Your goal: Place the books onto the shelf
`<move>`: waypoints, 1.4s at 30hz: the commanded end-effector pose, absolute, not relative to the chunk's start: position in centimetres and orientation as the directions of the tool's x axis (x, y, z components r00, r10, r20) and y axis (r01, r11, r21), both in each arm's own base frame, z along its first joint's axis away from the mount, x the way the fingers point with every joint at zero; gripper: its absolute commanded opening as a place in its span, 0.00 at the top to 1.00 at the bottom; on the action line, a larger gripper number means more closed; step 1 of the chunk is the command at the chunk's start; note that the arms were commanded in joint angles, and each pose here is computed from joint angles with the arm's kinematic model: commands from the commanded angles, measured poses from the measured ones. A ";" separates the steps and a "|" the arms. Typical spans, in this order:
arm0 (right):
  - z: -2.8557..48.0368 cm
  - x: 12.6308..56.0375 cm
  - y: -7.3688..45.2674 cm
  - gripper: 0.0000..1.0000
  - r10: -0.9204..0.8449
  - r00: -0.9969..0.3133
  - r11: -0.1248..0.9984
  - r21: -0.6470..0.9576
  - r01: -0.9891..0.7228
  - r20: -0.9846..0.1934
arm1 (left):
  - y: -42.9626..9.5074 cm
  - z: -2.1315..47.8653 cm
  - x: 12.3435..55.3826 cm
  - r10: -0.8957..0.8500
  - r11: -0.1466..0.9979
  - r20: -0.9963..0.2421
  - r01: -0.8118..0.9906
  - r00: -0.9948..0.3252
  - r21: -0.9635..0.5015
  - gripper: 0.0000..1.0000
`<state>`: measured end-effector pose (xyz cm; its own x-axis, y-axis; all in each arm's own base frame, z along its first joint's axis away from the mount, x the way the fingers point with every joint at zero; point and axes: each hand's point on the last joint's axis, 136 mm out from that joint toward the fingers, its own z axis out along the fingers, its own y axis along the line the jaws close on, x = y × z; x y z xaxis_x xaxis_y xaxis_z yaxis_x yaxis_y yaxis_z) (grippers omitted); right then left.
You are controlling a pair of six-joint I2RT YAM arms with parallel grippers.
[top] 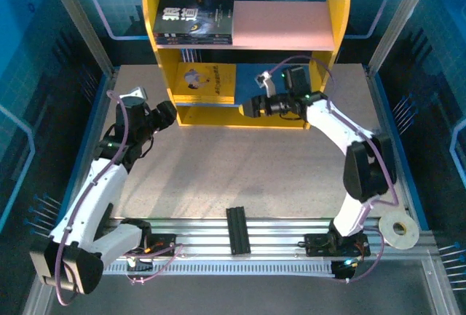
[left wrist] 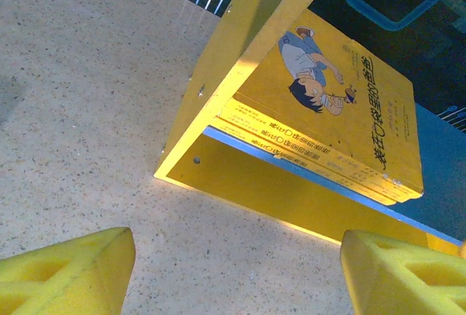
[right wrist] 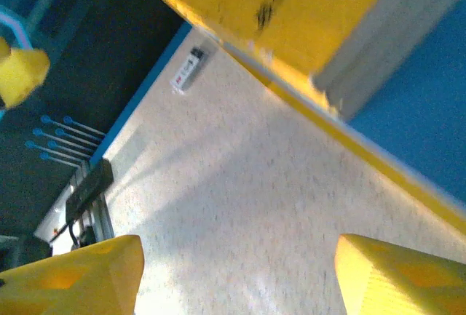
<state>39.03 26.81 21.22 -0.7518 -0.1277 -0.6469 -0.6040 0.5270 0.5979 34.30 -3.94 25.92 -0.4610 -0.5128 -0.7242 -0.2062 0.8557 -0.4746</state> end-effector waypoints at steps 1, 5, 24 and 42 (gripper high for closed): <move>21.0 37.1 24.6 0.28 -0.113 -0.725 0.615 0.525 -0.588 -0.679 | -3.6 25.8 34.0 -0.496 0.866 -0.741 -0.196 -0.453 -0.460 0.24; 20.5 34.3 21.6 0.23 -0.085 -0.722 0.694 0.480 -0.537 -0.686 | -3.4 26.8 34.1 -0.478 0.877 -0.762 -0.185 -0.436 -0.444 0.22; 24.7 29.7 9.7 0.00 0.104 -0.630 0.880 0.366 -0.302 -0.769 | -1.9 32.2 35.0 -0.348 0.937 -0.840 -0.178 -0.416 -0.300 0.01; 22.6 31.3 0.1 0.00 0.184 -0.323 0.981 0.192 0.009 -0.928 | 2.2 19.2 36.4 -0.368 0.908 -0.806 -0.367 -0.464 -0.203 0.01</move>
<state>30.22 1.66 20.86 -0.4839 0.1964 -0.8528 -0.0260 0.9708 0.2383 34.86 1.21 18.97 -0.5446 -0.3890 -0.7430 -0.3628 0.9080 -0.2095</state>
